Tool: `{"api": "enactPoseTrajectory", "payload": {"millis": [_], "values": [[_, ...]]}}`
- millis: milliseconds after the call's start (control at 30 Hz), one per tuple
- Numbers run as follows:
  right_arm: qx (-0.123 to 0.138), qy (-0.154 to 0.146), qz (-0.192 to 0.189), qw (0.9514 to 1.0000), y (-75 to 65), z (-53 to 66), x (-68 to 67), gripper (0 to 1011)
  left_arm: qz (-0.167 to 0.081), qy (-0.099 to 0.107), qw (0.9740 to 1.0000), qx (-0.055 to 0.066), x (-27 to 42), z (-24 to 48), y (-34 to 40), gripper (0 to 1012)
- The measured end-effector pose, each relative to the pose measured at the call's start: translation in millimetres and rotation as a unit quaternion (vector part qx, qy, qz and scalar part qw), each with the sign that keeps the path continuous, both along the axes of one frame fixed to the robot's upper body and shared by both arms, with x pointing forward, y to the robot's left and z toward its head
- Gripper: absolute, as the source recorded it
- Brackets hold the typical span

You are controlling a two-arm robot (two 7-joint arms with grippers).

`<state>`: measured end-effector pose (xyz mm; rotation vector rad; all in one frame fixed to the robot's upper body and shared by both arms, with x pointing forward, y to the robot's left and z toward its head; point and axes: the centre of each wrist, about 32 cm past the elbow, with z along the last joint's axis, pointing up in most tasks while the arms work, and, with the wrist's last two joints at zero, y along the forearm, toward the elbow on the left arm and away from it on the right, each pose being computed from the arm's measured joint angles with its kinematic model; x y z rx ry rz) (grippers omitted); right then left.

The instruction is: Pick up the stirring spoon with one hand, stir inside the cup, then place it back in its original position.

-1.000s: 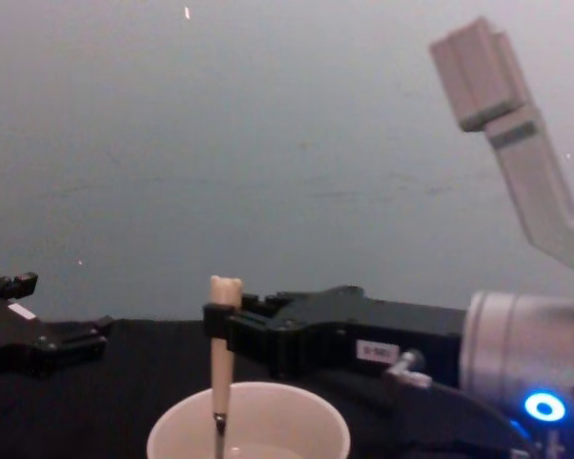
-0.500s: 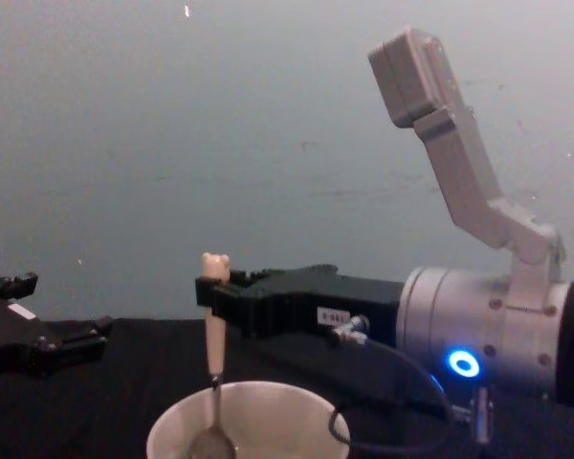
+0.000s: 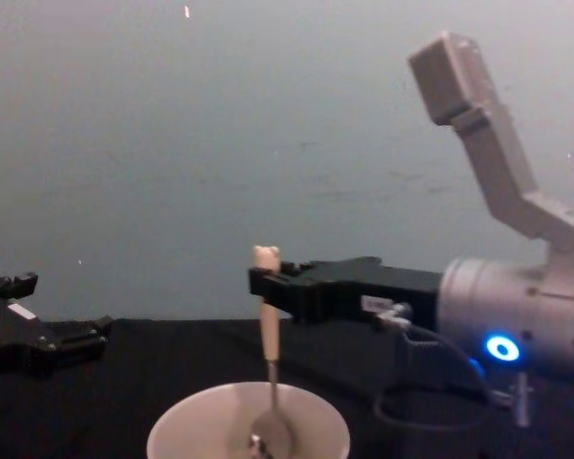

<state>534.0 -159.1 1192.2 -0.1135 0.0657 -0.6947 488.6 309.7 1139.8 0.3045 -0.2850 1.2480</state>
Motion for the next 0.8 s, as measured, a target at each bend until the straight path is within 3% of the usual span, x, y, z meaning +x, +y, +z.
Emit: {"api": "enactPoseTrajectory", "payload": {"millis": [400,633,800], "values": [[0.001,0.019,0.023,0.9996,-27.6,1.9,-24.0,215,0.0,0.0,1.0,0.0,0.0,0.0,0.0,1001],[0.006,0.027,0.055,0.9981,-28.2,2.0,-40.1,215,0.0,0.0,1.0,0.0,0.0,0.0,0.0,1001],[0.009,0.028,0.073,0.9969,-19.9,1.7,-46.3,215,0.0,0.0,1.0,0.0,0.0,0.0,0.0,1001]]}}
